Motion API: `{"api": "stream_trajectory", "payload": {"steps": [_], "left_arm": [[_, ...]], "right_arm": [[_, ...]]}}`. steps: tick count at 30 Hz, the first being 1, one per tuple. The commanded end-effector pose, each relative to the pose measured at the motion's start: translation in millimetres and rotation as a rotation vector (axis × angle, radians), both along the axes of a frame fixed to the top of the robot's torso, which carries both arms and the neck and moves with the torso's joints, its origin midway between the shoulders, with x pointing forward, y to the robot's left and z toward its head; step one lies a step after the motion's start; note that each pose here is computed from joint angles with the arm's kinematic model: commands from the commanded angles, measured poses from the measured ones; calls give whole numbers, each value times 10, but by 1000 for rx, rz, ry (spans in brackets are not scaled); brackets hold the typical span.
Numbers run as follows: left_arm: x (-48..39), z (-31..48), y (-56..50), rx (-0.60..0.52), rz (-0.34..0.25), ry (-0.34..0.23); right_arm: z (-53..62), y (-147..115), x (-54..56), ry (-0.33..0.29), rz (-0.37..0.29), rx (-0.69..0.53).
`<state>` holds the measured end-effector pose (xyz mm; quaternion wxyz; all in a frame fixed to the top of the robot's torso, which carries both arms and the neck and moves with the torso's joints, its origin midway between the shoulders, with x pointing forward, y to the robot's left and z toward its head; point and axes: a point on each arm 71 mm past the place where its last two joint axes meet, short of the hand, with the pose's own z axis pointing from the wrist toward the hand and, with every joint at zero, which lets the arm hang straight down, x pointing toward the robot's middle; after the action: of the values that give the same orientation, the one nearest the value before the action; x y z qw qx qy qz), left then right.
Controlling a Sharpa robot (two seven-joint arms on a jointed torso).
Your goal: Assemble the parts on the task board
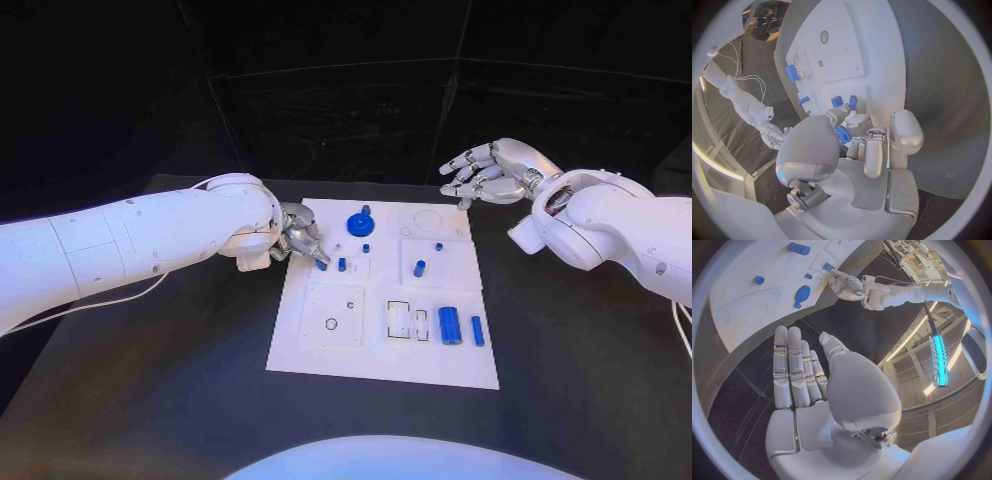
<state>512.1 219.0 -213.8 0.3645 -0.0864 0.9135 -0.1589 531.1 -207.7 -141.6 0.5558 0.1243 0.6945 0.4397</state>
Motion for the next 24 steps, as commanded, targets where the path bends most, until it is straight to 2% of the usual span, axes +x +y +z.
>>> {"api": "stream_trajectory", "payload": {"steps": [1,12,24], "left_arm": [[-12,-46,-8,29,-15,27],[-3,-61,-19,40,-26,45],[24,-60,-6,40,-12,35]], "right_arm": [[20,12,2,-9,10,4],[19,11,4,-8,11,4],[18,17,6,-7,13,4]]}}
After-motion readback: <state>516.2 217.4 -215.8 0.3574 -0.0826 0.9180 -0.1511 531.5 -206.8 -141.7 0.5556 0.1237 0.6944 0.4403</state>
